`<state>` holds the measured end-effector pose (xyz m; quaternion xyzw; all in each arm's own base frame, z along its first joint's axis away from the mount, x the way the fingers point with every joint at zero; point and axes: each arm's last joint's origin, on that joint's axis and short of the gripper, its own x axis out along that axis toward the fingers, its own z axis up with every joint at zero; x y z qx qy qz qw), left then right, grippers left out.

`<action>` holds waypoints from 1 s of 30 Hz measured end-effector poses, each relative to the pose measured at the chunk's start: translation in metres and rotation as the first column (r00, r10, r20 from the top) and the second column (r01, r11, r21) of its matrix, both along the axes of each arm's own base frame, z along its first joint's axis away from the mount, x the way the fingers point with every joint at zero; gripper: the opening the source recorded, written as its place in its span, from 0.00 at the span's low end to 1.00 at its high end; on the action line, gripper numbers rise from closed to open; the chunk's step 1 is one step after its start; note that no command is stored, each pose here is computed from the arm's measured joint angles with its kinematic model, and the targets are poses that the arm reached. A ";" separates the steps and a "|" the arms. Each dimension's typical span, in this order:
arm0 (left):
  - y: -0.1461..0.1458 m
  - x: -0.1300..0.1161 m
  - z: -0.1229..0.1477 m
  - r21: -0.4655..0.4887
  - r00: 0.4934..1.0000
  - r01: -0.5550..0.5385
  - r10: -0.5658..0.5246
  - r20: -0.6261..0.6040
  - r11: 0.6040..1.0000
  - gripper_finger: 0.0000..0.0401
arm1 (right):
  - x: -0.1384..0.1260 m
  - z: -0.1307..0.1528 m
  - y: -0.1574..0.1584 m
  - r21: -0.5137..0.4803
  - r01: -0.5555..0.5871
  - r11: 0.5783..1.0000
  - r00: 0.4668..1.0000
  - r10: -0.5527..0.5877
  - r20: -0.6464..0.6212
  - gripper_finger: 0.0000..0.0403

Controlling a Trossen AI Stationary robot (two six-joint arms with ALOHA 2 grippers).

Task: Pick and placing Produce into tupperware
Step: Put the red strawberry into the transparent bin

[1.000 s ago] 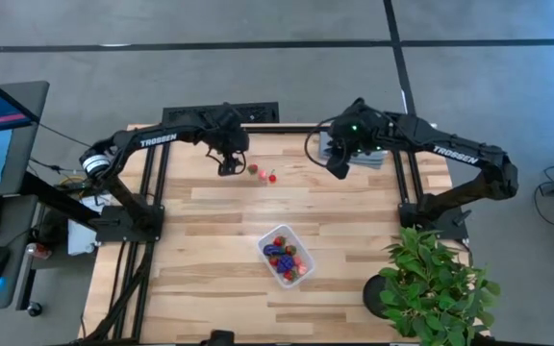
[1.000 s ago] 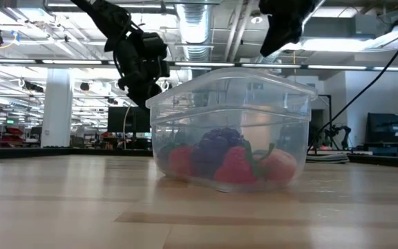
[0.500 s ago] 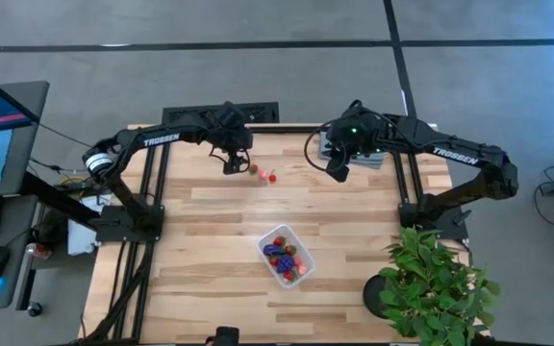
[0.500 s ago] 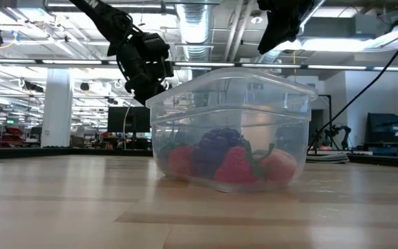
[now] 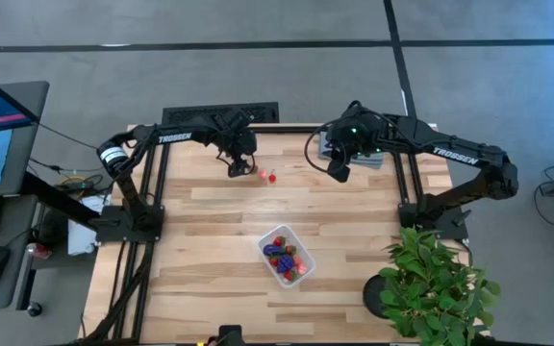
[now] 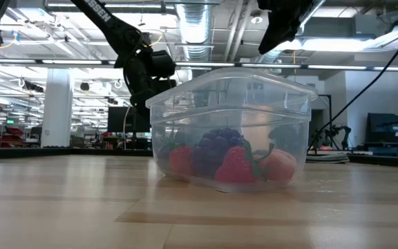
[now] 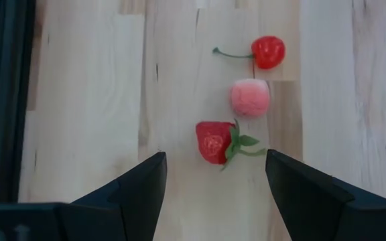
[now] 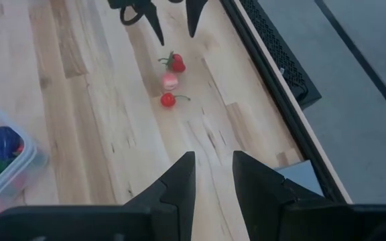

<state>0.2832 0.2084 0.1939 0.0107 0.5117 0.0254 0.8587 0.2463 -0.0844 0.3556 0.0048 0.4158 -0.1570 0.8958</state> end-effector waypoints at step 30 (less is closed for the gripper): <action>-0.002 0.003 -0.001 0.011 1.000 0.032 -0.032 0.002 0.999 0.61 | 0.002 0.002 -0.001 -0.012 -0.001 1.000 0.999 0.002 0.032 0.30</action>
